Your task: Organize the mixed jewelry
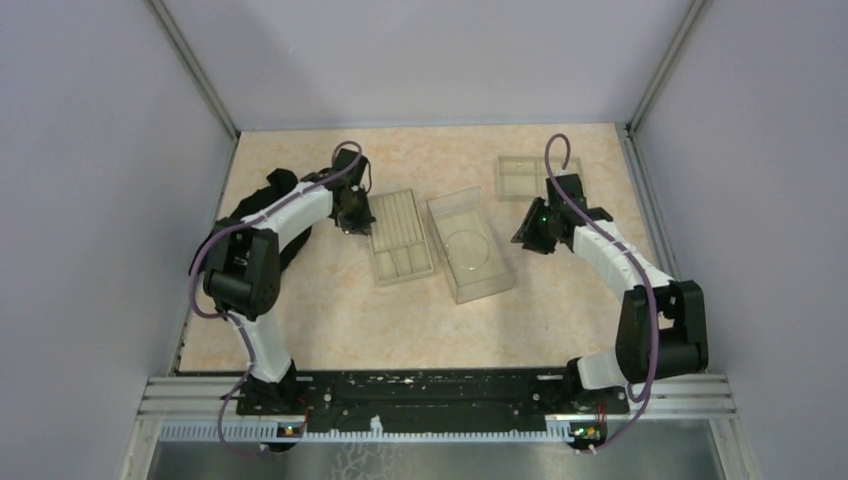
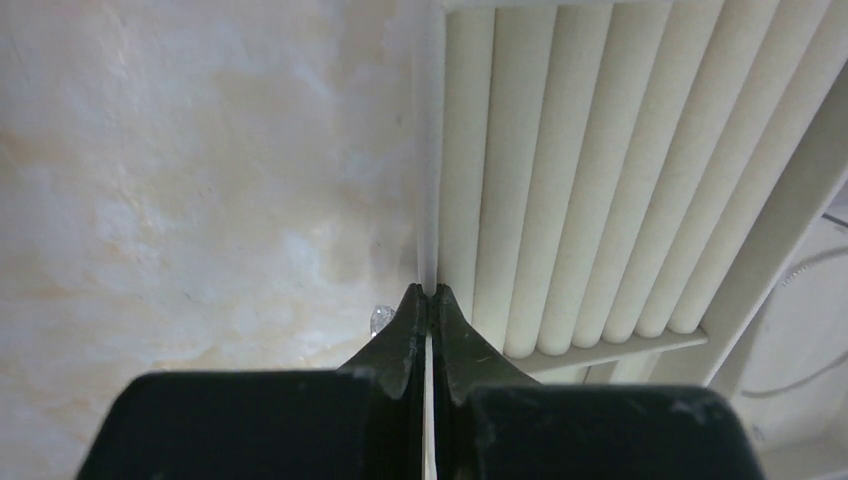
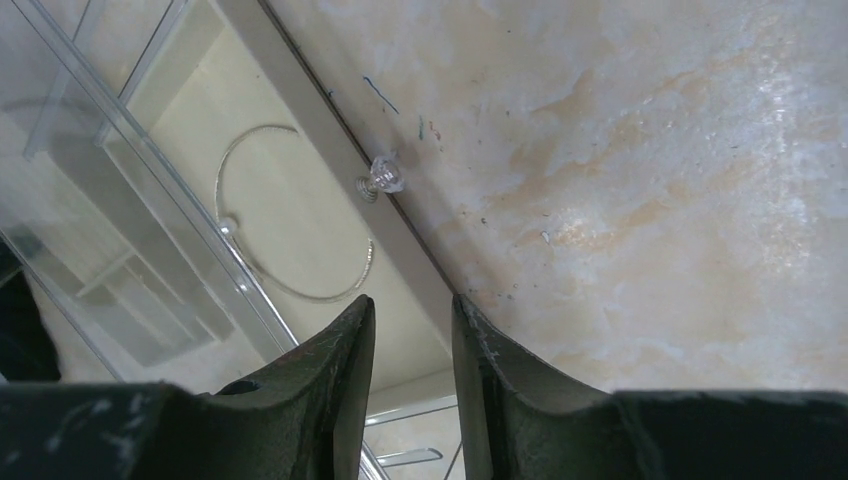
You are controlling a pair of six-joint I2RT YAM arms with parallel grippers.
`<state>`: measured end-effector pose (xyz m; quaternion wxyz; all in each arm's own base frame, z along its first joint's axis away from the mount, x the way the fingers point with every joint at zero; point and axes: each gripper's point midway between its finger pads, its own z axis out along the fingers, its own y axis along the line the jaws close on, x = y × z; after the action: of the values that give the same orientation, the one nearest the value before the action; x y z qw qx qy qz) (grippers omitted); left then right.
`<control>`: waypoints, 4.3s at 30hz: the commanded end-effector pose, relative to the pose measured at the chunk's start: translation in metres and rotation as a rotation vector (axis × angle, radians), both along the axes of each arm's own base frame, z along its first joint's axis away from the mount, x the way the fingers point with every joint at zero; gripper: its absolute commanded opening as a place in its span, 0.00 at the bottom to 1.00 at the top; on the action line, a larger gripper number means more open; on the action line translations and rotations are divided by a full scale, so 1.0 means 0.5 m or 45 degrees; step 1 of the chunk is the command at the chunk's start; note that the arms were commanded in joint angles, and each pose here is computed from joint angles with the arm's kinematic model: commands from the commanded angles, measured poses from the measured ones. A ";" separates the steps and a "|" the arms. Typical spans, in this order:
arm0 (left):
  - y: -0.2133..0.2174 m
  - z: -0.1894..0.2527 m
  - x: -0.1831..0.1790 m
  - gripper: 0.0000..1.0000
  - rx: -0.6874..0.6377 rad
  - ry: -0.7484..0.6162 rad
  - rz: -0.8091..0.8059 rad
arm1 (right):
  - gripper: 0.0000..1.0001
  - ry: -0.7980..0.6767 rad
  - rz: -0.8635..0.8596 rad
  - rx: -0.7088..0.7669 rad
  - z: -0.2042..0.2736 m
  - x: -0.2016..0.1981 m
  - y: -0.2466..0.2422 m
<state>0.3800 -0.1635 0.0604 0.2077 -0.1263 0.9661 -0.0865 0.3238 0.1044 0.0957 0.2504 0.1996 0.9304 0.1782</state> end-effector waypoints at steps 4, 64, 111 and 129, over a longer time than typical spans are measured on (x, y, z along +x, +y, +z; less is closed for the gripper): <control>0.052 0.012 0.036 0.00 0.115 -0.008 -0.409 | 0.46 -0.283 0.028 -0.096 0.148 0.045 -0.021; -0.009 0.116 -0.114 0.73 0.411 -0.230 -0.574 | 0.50 -0.336 0.125 -0.032 0.188 0.096 0.027; 0.096 -0.031 -0.185 0.30 0.124 -0.014 0.483 | 0.49 -0.276 0.211 0.037 0.158 0.130 0.063; 0.095 -0.046 -0.160 0.33 0.040 -0.088 0.552 | 0.49 -0.258 0.210 0.056 0.150 0.135 0.069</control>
<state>0.2974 -0.1208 0.0505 0.2611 -0.3147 0.9118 -0.0372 0.3760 0.1312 0.1497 0.2923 0.1187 0.9223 0.2232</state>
